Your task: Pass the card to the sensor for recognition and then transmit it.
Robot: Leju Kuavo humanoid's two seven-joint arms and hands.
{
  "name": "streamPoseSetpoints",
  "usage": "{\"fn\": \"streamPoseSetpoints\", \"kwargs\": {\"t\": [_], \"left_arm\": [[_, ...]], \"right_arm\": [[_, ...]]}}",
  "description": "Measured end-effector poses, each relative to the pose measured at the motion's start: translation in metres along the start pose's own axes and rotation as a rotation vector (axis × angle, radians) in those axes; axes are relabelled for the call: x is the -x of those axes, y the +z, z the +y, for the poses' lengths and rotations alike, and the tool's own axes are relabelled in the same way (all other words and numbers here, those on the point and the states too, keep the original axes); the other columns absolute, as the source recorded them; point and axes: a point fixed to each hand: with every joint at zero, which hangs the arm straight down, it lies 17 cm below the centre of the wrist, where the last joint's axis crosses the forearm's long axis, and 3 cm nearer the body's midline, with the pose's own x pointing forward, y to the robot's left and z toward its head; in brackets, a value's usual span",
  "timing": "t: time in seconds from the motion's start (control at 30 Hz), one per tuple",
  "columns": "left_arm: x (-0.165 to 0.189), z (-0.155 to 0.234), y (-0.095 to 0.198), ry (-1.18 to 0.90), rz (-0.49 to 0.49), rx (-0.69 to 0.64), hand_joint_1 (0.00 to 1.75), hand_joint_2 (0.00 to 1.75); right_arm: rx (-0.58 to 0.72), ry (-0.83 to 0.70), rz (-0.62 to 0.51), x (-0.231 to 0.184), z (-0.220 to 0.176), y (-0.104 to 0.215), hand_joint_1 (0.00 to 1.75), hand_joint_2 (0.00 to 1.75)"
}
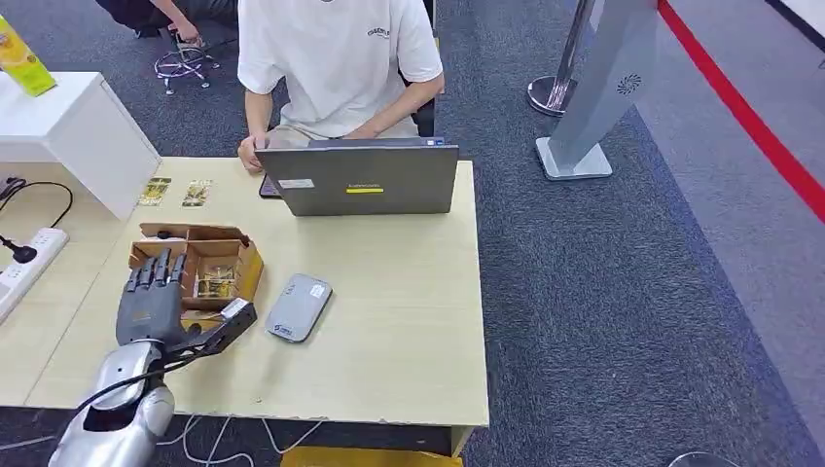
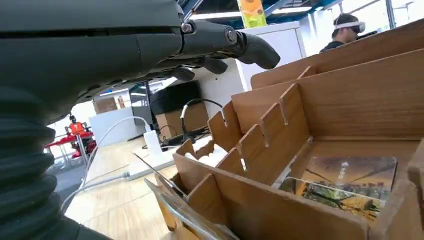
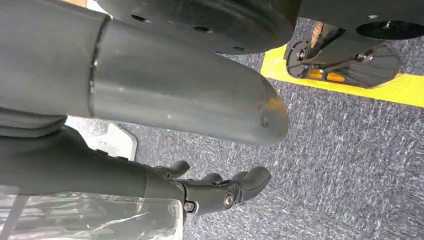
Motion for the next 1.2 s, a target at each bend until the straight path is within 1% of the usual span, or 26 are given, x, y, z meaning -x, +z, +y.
{"fn": "streamPoseSetpoints", "kwargs": {"t": [0.4, 0.43, 0.47, 1.2], "left_arm": [[-0.009, -0.004, 0.0, 0.005, -0.014, 0.007, 0.0, 1.75], [-0.009, -0.004, 0.0, 0.005, -0.014, 0.007, 0.38, 1.75], [-0.01, -0.004, 0.0, 0.005, -0.015, 0.007, 1.75, 1.75], [-0.014, -0.004, 0.003, 0.036, -0.045, -0.01, 1.75, 1.75]], "right_arm": [[0.001, 0.0, -0.003, -0.001, 0.0, 0.0, 0.0, 0.0], [0.001, 0.0, -0.004, -0.001, 0.0, 0.0, 0.0, 0.0], [0.002, 0.0, -0.004, -0.001, 0.0, 0.0, 0.0, 0.0], [0.001, 0.0, -0.008, -0.001, 0.0, 0.0, 0.0, 0.0]]}}
